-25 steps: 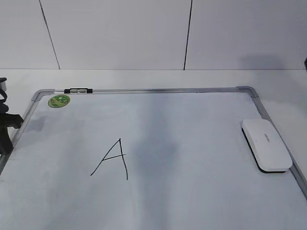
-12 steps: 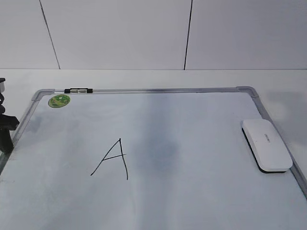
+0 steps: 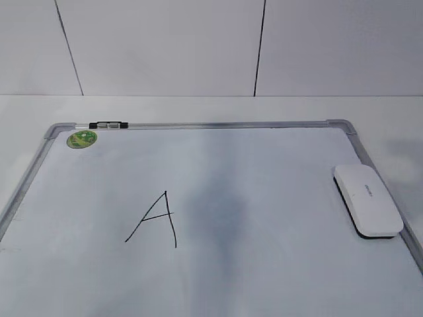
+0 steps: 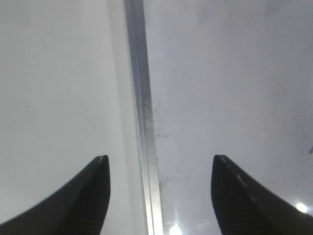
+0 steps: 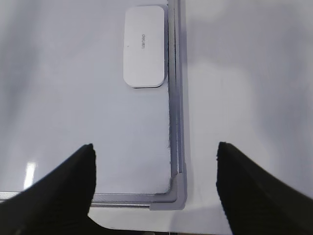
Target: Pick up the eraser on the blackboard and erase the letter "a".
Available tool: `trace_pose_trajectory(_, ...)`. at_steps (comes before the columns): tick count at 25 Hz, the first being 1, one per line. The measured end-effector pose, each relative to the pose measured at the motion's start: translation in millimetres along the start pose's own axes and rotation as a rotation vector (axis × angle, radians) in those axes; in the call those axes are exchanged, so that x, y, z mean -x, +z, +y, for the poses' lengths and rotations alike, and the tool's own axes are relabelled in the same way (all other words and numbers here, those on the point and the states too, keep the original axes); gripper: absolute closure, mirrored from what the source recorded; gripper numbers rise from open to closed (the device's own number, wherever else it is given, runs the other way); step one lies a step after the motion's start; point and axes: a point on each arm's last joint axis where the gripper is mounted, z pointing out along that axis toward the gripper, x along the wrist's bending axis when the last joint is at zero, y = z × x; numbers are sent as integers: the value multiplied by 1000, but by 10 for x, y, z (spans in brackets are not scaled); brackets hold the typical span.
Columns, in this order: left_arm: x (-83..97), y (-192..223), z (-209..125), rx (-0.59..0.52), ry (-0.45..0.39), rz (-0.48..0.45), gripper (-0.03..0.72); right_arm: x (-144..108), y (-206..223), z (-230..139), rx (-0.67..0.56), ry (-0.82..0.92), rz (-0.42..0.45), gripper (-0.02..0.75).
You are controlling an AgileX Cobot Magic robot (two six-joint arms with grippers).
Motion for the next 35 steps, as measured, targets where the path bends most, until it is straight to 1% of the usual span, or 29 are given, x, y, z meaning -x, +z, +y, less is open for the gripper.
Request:
trace_pose_trajectory(2, 80, -323, -114, 68, 7, -18, 203, 16, -45, -28, 23, -3, -10, 153)
trace_pose_trajectory(4, 140, -583, -226, 133, 18, -27, 203, 49, -85, -53, 45, -11, -39, 153)
trace_pose_trajectory(6, 214, -918, -407, 228, 36, -31, 203, 80, -119, -74, 63, -18, -67, 153)
trace_pose_trajectory(9, 315, -1307, -707, 333, 53, -48, 203, 95, -165, -128, 89, -18, -75, 153)
trace_pose_trajectory(13, 434, -1692, -1179, 449, 69, -78, 224, 104, -132, -250, 87, -18, -75, 153)
trace_pose_trajectory(15, 460, -1749, -1401, 487, 61, -84, 242, 110, -76, -347, 74, -21, -76, 153)
trace_pose_trajectory(16, 476, -1792, -1567, 522, 58, -85, 247, 113, -47, -397, 67, -22, -76, 153)
trace_pose_trajectory(19, 502, -1737, -2005, 572, 56, -101, 254, 125, 6, -567, 70, -22, -76, 153)
trace_pose_trajectory(23, 514, -1599, -2548, 655, 79, -103, 256, 146, 18, -806, 115, -26, -73, 153)
trace_pose_trajectory(27, 464, -1357, -2979, 731, 104, -67, 256, 181, -16, -998, 185, -39, -86, 153)
trace_pose_trajectory(31, 376, -1092, -3209, 769, 108, 1, 256, 204, 31, -1143, 212, -49, -100, 153)
trace_pose_trajectory(33, 336, -946, -3257, 759, 106, 20, 256, 205, 95, -1187, 191, -52, -102, 153)
trace_pose_trajectory(35, 311, -832, -3238, 722, 99, 26, 256, 204, 108, -1193, 187, -55, -102, 153)
